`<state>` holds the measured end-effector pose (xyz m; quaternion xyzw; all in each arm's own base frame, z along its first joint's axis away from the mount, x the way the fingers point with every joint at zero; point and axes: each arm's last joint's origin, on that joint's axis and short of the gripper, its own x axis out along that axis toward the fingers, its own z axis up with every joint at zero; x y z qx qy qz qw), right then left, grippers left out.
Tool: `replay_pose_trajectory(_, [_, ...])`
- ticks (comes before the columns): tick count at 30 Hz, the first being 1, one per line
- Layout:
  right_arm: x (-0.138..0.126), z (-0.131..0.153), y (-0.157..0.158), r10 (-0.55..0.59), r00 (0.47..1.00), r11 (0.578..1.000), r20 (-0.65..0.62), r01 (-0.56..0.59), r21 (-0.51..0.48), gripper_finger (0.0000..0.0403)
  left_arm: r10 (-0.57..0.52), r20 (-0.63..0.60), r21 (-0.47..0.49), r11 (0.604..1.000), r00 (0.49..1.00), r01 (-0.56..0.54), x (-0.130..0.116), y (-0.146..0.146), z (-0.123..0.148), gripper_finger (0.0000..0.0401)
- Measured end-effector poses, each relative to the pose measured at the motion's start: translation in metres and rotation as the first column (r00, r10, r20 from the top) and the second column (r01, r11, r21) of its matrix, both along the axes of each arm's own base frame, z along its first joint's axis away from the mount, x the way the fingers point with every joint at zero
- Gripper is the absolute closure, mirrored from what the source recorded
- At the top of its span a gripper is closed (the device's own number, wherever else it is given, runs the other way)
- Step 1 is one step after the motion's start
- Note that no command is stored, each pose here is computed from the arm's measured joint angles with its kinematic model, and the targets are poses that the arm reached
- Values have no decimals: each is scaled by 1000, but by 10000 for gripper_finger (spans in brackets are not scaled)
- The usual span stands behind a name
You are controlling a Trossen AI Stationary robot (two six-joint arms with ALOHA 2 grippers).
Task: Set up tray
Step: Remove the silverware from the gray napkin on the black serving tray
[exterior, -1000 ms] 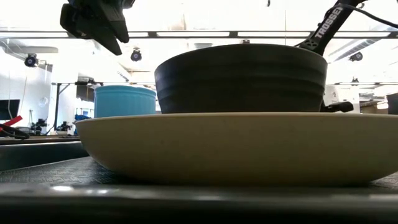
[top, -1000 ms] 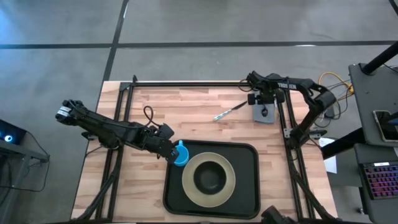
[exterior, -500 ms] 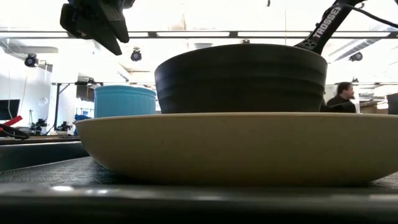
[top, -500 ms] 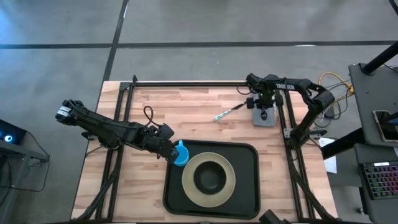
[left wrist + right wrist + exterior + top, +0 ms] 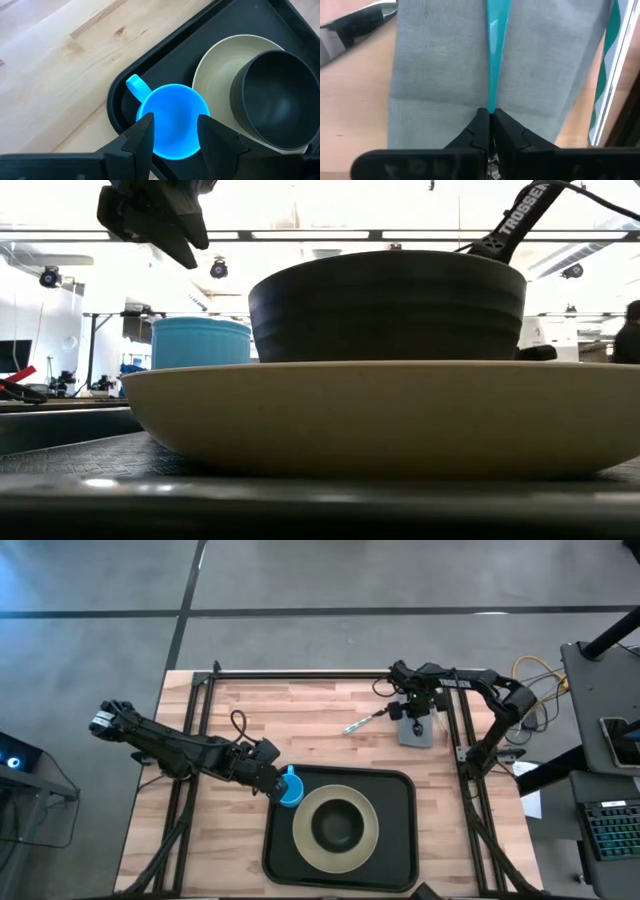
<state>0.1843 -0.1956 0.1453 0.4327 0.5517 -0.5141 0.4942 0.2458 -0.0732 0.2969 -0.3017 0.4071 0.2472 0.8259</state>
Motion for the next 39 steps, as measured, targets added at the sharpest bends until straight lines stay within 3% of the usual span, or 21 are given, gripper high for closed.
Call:
replay_pose_trajectory(7, [4, 8, 2, 35, 999, 999, 25, -34, -35, 394, 1, 1, 2, 1000, 1000, -1, 0, 0, 0, 270])
replay_pose_trajectory(12, [10, 34, 3, 91, 993, 988, 78, -81, -132, 394, -4, 1, 12, 1000, 1000, 4, 0, 0, 0, 270])
replay_pose_trajectory(15, [19, 54, 4, 184, 968, 969, 171, -149, -195, 394, -9, 0, 18, 1000, 1000, 9, 0, 0, 0, 270])
replay_pose_trajectory(18, [32, 72, 10, 300, 897, 947, 324, -238, -216, 394, -14, -1, 26, 1000, 1000, 14, 0, 0, 0, 270])
replay_pose_trajectory(21, [46, 85, 13, 354, 780, 935, 516, -286, -208, 394, -17, -1, 29, 999, 1000, 17, 0, 0, 0, 270])
replay_pose_trajectory(24, [57, 89, 12, 292, 640, 947, 711, -298, -120, 394, -22, -3, 33, 999, 1000, 22, 0, 0, 0, 270])
replay_pose_trajectory(26, [62, 89, 10, 218, 606, 963, 765, -262, -66, 394, -28, -4, 37, 999, 1000, 28, 0, 0, 0, 270])
replay_pose_trajectory(32, [66, 76, 6, 96, 627, 984, 773, -176, 21, 394, -30, -4, 37, 999, 1000, 30, 0, 0, 0, 270])
replay_pose_trajectory(39, [58, 67, 7, 87, 803, 996, 590, -54, -72, 394, -39, -3, 32, 999, 999, 39, -1, -3, 0, 270])
